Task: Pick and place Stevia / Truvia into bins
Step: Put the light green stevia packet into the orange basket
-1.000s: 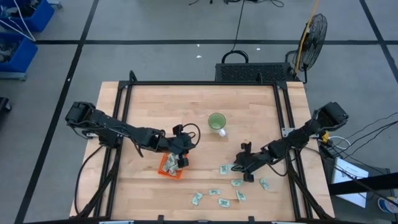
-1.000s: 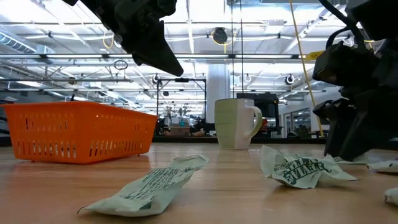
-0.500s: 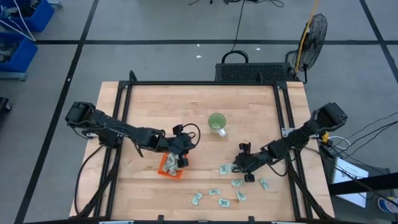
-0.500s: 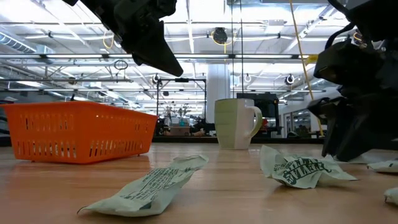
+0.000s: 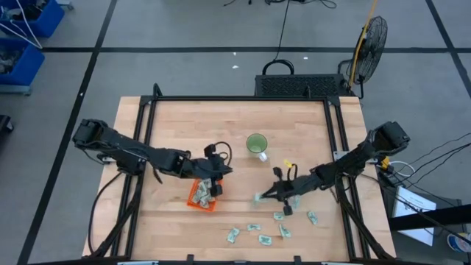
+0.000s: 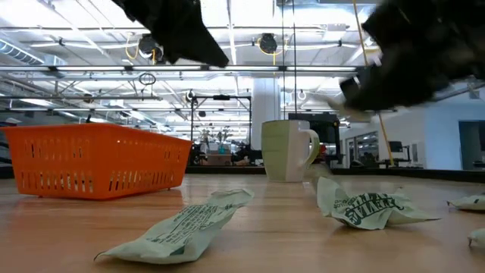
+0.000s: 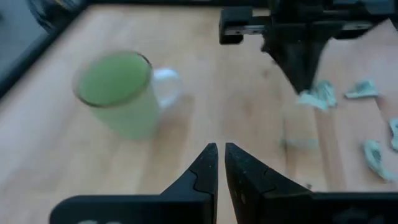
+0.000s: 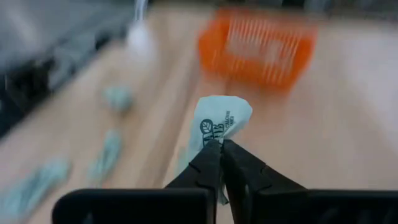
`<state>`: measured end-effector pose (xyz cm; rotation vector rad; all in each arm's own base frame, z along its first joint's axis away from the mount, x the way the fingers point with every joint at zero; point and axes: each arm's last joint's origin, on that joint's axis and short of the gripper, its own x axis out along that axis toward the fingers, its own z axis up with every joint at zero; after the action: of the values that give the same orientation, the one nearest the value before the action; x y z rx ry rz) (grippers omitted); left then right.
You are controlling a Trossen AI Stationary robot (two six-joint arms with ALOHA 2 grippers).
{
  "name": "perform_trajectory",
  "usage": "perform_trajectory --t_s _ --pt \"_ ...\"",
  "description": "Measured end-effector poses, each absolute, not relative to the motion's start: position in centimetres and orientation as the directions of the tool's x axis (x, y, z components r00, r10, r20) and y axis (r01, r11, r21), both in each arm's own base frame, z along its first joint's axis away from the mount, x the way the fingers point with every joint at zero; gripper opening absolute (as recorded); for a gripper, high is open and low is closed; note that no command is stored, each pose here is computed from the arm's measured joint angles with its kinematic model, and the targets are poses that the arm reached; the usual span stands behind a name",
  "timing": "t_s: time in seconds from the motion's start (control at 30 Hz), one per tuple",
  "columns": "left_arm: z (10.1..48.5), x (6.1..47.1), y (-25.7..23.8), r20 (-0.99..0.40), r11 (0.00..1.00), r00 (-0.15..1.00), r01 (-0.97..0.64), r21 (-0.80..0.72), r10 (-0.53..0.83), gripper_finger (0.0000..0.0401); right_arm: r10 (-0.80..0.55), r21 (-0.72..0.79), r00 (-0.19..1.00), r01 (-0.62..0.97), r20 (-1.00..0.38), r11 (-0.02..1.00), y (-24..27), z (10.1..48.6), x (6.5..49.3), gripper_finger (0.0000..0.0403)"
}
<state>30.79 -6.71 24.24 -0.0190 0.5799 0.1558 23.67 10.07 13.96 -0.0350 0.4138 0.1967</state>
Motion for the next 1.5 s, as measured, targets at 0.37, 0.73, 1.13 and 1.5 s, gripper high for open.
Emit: perform_trajectory --t_s 0.37,0.73,1.13,1.5 --pt "32.4 26.4 -5.1 -0.218 0.954 0.928 -0.292 0.074 0.301 0.0037 0.265 -0.178 0.962 -0.272 -0.062 0.946 8.0 19.4 31.3 0.0012" --pt "32.5 25.2 -5.5 -0.265 0.967 0.930 -0.237 0.097 0.254 0.0037 0.175 -0.222 0.934 -0.250 -0.311 0.942 6.8 15.6 42.5 0.0010" --pt "32.2 25.4 -5.3 -0.284 0.963 0.920 -0.250 0.105 0.270 0.0037 0.149 -0.176 0.848 -0.272 -0.508 0.946 6.5 13.8 44.8 0.0064" --pt "31.8 25.3 -5.3 -0.320 0.962 0.908 -0.243 0.121 0.269 0.0037 0.205 -0.246 0.836 -0.370 -0.509 0.896 9.3 19.5 42.3 0.0113"
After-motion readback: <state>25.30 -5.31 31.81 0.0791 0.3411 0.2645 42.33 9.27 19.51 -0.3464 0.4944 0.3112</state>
